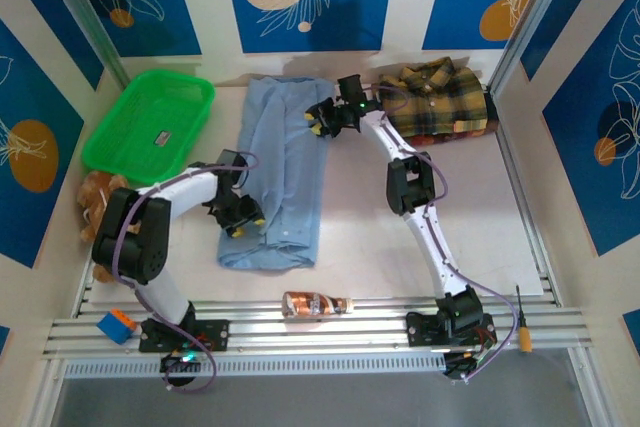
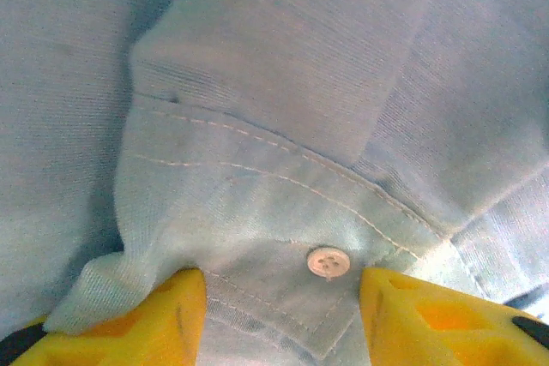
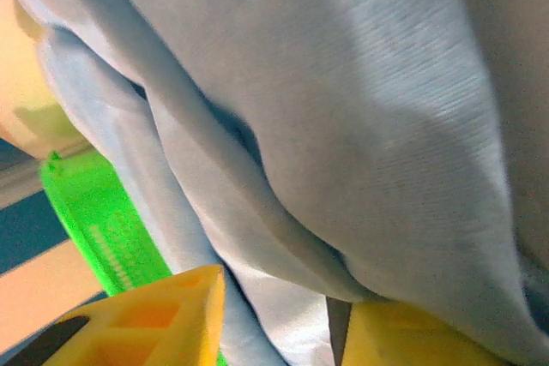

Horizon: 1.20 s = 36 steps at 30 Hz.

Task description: Fold and stack the long sleeve shirts

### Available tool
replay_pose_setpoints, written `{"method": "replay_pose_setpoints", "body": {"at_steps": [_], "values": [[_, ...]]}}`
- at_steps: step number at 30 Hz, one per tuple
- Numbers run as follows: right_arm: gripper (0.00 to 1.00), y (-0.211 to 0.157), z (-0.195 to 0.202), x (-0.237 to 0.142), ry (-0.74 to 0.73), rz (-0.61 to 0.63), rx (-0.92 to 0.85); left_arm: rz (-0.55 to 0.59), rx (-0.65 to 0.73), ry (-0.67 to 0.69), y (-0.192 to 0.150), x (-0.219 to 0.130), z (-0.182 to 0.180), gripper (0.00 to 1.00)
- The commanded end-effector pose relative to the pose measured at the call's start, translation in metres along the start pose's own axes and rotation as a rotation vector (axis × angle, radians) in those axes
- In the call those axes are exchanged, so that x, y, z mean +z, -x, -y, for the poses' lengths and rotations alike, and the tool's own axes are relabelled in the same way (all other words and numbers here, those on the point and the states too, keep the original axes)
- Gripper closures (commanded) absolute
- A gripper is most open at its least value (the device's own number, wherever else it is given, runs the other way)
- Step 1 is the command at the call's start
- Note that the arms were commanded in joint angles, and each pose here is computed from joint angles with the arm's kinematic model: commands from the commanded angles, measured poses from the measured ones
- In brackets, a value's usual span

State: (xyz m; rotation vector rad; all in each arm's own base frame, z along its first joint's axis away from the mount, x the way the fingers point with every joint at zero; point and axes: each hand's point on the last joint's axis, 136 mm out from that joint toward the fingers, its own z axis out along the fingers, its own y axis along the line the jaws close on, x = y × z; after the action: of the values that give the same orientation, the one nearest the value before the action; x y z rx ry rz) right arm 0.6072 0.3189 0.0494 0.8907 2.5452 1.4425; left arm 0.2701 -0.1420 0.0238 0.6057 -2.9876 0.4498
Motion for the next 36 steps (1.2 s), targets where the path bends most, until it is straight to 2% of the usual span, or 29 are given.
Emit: {"method": "replay_pose_setpoints", "body": {"at_steps": [1,5,10,12,17,20,22,25,31,36], "values": [[0.55,0.0,-0.028,-0.021,0.084,-0.047,-0.054,-0.037,-0.021,-0.053,-0.017,-0.009,0.013,0.47],[0.39,-0.037,-0.065,-0.069,0.072,-0.093,-0.198,0.028,0.032,-0.056,-0.02,-0.049,0.014,0.43],[0.29,-0.114,-0.062,-0.129,-0.059,-0.185,-0.29,0.122,0.056,-0.057,-0.026,-0.096,0.0,0.33],[0.26,-0.149,-0.045,-0.152,-0.124,-0.205,-0.312,0.137,0.042,-0.042,-0.029,-0.104,-0.017,0.3],[0.25,-0.242,0.046,-0.192,-0.307,-0.306,-0.307,0.078,-0.001,-0.04,-0.046,-0.088,-0.049,0.29],[0.26,-0.288,0.103,-0.201,-0.366,-0.385,-0.296,0.037,-0.015,-0.033,-0.054,-0.071,-0.061,0.29],[0.26,-0.312,0.129,-0.196,-0.355,-0.446,-0.287,0.018,-0.028,-0.027,-0.055,-0.061,-0.066,0.29],[0.29,-0.332,0.163,-0.183,-0.397,-0.508,-0.292,-0.005,-0.039,-0.025,-0.054,-0.045,-0.07,0.31],[0.32,-0.341,0.187,-0.164,-0.437,-0.571,-0.306,-0.033,-0.055,-0.023,-0.057,-0.026,-0.076,0.34],[0.32,-0.342,0.198,-0.153,-0.469,-0.577,-0.311,-0.031,-0.06,-0.031,-0.057,-0.015,-0.079,0.37]]}}
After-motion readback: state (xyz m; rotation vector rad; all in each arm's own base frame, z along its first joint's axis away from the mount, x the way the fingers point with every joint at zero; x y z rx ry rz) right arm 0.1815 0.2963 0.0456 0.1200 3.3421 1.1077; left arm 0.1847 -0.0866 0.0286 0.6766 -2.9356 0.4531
